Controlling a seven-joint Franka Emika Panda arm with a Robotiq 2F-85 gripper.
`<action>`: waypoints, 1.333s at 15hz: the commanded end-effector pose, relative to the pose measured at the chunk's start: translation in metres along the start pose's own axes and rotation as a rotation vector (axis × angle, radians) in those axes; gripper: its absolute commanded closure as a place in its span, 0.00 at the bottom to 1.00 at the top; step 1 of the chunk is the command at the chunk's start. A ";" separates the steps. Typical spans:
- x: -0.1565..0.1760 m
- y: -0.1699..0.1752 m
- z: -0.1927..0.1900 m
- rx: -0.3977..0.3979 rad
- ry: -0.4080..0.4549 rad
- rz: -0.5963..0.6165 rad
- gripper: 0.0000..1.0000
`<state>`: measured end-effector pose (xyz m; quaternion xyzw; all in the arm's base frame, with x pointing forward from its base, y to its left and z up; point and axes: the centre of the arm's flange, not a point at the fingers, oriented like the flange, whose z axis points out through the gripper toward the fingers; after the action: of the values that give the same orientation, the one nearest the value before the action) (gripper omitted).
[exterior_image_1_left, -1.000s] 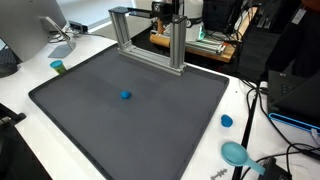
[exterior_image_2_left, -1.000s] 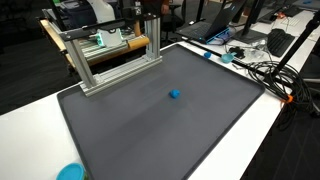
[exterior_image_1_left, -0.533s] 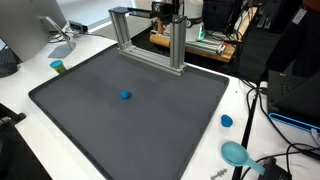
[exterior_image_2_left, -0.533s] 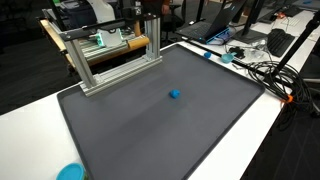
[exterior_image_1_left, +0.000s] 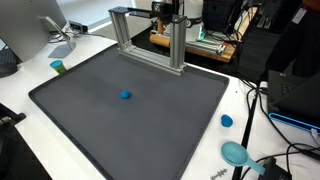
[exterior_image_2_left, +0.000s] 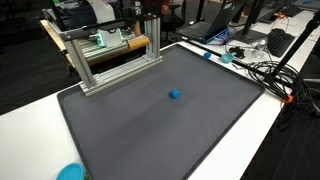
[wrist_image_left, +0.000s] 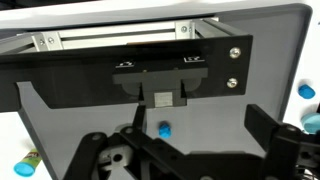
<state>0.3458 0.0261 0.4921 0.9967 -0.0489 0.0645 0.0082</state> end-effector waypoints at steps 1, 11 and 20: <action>0.000 0.000 0.000 0.000 0.000 0.000 0.00; -0.003 0.014 0.007 -0.014 0.030 -0.044 0.00; -0.002 0.038 0.034 -0.005 0.041 -0.047 0.00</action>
<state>0.3454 -0.0035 0.4674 0.9967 -0.0296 0.0738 0.0140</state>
